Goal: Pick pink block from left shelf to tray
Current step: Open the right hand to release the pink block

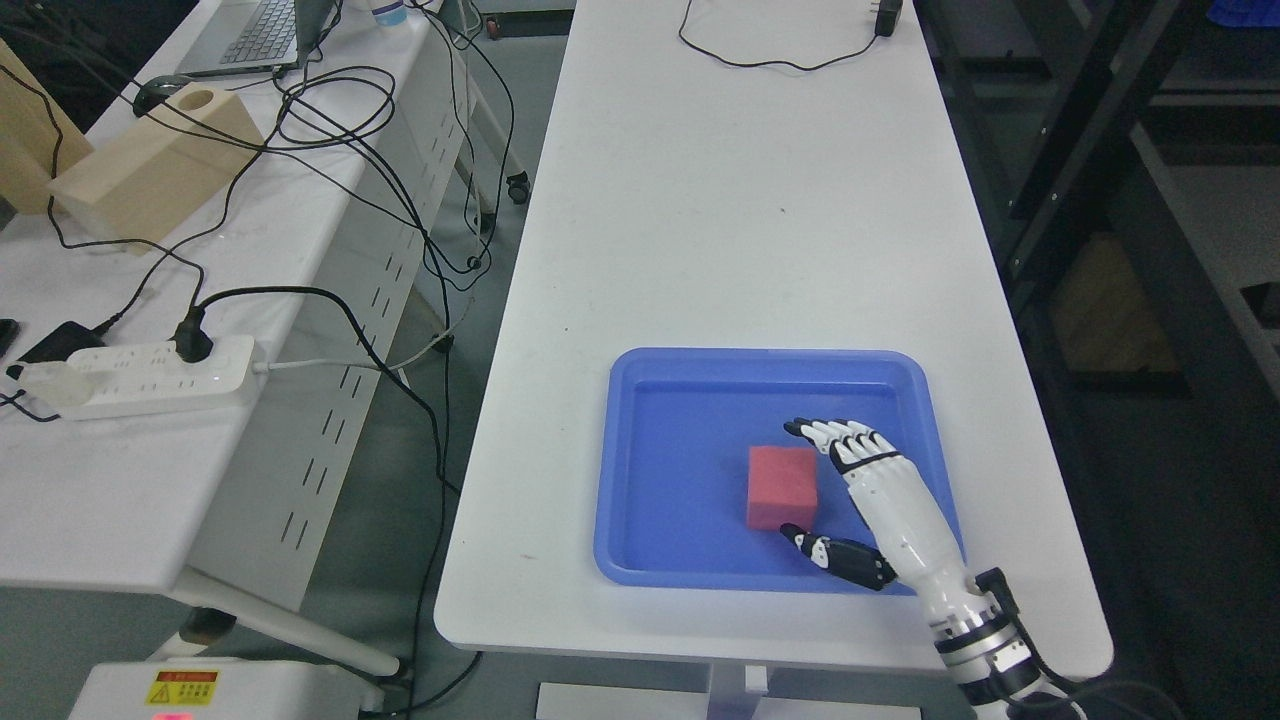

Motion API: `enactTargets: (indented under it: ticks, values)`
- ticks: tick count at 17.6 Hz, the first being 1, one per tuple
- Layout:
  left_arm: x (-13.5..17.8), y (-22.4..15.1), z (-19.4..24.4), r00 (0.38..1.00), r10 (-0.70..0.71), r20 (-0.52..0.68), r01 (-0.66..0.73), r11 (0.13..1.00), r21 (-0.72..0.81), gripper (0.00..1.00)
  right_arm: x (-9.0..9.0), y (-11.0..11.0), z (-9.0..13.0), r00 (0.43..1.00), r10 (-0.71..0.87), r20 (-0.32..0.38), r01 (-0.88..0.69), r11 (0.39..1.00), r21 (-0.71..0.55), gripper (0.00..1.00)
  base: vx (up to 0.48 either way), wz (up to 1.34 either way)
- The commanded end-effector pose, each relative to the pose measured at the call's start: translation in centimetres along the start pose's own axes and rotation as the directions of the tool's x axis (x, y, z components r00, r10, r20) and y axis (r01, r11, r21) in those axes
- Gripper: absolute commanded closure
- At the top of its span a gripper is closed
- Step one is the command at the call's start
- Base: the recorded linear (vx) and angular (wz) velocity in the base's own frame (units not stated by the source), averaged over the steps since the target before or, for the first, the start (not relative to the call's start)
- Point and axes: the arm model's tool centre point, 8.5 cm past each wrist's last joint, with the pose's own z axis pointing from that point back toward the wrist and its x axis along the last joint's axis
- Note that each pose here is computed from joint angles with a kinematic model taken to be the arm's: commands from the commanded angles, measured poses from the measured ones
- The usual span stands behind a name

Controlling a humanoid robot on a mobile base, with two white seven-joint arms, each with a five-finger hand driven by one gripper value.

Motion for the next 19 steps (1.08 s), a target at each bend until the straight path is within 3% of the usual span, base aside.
enactTargets:
  ticks: [1, 5, 9, 12, 19]
  values:
    - [2.5, 0.9, -0.1, 0.999, 0.008, 0.047, -0.009, 1.0, 0.014, 0.0, -1.0, -0.6, -0.2, 0.99, -0.13, -0.054, 0.131, 0.991, 0.012, 0.02, 0.0, 0.0]
    - [2.5, 0.9, -0.1, 0.999, 0.008, 0.047, -0.009, 1.0, 0.014, 0.0, -1.9, -2.4, -0.1, 0.924, -0.379, -0.051, 0.369, 0.918, -0.147, 0.01, 0.0, 0.0]
    - [2.6, 0.9, -0.1, 0.999, 0.009, 0.048, -0.009, 1.0, 0.014, 0.0, -2.8, -3.1, 0.6, 0.857, -0.513, -0.038, 0.505, 0.854, -0.127, 0.01, 0.0, 0.0]
    - [2.5, 0.9, -0.1, 0.999, 0.008, 0.047, -0.009, 1.0, 0.014, 0.0, -3.0, -2.5, 0.7, 0.82, -0.568, -0.066, 0.564, 0.822, -0.075, 0.01, -0.004, 0.0]
    - [2.6, 0.9, -0.1, 0.999, 0.009, 0.048, -0.009, 1.0, 0.014, 0.0, -3.9, -3.3, 1.3, 0.756, -0.65, -0.068, 0.637, 0.756, -0.15, 0.01, -0.033, 0.0]
